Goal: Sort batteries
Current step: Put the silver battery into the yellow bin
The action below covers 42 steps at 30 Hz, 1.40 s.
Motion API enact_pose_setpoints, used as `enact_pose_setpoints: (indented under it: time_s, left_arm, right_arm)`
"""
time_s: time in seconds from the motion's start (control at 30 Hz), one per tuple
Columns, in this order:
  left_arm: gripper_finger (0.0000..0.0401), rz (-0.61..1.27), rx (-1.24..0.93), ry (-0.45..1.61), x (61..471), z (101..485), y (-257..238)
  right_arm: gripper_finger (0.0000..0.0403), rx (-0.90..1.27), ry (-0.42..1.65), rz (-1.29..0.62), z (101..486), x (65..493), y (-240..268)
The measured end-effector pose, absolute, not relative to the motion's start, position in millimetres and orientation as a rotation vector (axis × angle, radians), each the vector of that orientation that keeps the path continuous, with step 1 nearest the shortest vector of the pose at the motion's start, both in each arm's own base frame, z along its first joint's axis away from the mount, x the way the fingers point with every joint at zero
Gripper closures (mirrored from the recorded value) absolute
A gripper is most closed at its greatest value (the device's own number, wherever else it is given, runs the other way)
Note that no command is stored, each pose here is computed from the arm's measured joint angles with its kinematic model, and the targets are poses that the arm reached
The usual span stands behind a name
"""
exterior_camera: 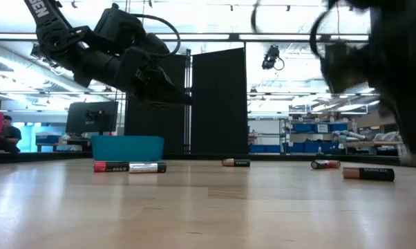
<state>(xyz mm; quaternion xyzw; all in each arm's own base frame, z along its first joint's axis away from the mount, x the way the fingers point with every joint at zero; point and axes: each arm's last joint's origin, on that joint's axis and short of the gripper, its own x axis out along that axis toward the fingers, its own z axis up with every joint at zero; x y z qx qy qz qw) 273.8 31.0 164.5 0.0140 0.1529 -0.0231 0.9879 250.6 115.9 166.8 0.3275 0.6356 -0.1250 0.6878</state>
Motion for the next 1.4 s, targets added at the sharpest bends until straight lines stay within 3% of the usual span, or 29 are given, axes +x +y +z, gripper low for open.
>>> enact_pose_setpoints:
  time_s: [0.23, 0.43, 0.73, 1.03, 1.27, 1.4]
  left_arm:
    - [0.0389, -0.044, 0.036, 0.295, 274, 166, 31]
    - [0.0389, -0.047, 0.048, 0.304, 274, 165, 31]
    - [0.0389, -0.042, 0.044, 0.304, 274, 165, 31]
    - [0.0389, -0.039, 0.044, 0.304, 274, 165, 31]
    - [0.0389, -0.039, 0.044, 0.304, 274, 165, 31]
    - [0.0389, -0.035, 0.044, 0.304, 274, 165, 31]
  right_arm:
    - [0.0347, 0.789, 1.362, -0.218, 232, 242, 130]
    - [0.0347, 0.868, 1.565, -0.47, 245, 205, 138]
    - [0.0347, 0.983, 1.749, -0.712, 200, 172, 139]
    - [0.0347, 1.092, 1.709, -0.702, 155, 163, 133]
    - [0.0347, 1.084, 1.679, -0.748, 145, 159, 129]
    - [0.0315, 1.08, 1.67, -0.753, 145, 159, 128]
